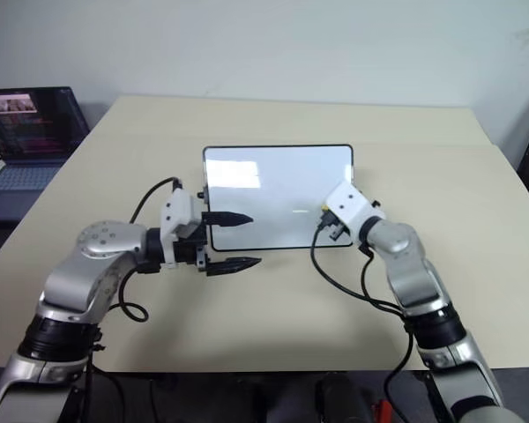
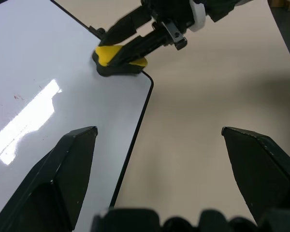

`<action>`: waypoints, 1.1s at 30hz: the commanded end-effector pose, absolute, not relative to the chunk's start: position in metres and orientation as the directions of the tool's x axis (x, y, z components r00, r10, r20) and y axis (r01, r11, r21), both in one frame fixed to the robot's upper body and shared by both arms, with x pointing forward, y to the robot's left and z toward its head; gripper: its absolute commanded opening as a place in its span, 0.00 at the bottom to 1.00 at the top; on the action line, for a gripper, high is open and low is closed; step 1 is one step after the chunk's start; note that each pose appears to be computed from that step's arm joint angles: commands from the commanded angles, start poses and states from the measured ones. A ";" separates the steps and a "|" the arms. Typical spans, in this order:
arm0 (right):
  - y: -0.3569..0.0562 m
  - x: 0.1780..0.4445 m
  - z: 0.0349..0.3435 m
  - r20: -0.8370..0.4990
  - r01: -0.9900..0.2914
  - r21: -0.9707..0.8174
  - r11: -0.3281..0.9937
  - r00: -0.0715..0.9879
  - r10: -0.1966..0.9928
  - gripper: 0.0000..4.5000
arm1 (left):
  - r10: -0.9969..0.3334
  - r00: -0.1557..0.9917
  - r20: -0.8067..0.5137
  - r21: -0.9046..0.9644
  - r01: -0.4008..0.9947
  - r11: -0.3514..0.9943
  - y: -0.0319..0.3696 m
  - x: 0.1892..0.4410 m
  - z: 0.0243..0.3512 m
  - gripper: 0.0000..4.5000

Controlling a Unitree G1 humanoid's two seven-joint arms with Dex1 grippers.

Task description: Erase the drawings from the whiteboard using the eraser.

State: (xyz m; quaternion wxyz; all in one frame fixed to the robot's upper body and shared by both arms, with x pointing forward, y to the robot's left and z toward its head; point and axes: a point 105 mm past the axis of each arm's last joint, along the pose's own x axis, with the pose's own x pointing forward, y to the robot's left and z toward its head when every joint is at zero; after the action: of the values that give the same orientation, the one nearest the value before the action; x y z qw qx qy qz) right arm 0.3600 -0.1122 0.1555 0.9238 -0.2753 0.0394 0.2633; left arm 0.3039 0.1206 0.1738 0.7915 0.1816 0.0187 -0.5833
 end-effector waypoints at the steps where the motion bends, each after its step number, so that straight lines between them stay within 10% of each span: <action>1: -0.143 0.336 0.179 -0.111 -0.391 -0.429 0.814 0.917 0.382 0.21 | -0.952 0.225 -0.207 0.314 0.937 0.154 0.104 0.294 0.190 1.00; 14: -0.198 0.323 0.138 -0.138 -0.058 -0.164 0.985 0.990 0.036 0.21 | -0.973 0.002 -0.230 0.367 0.926 -0.084 0.061 0.290 0.192 1.00; 30: -0.222 0.340 0.128 -0.153 0.026 -0.098 0.995 0.987 -0.041 0.21 | -0.967 -0.080 -0.242 0.407 0.896 -0.176 0.031 0.292 0.187 1.00; 33: -0.227 0.344 0.127 -0.154 0.036 -0.103 0.994 0.987 -0.052 0.42 | -0.967 -0.073 -0.244 0.402 0.900 -0.169 0.032 0.292 0.185 1.00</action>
State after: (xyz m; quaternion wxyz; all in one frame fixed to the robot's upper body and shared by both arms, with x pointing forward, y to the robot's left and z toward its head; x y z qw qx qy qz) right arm 0.3422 -0.2204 0.1120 0.9930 -0.0475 0.1077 -0.0124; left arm 0.2942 0.0337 0.1775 0.6460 0.2230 -0.0557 -0.7279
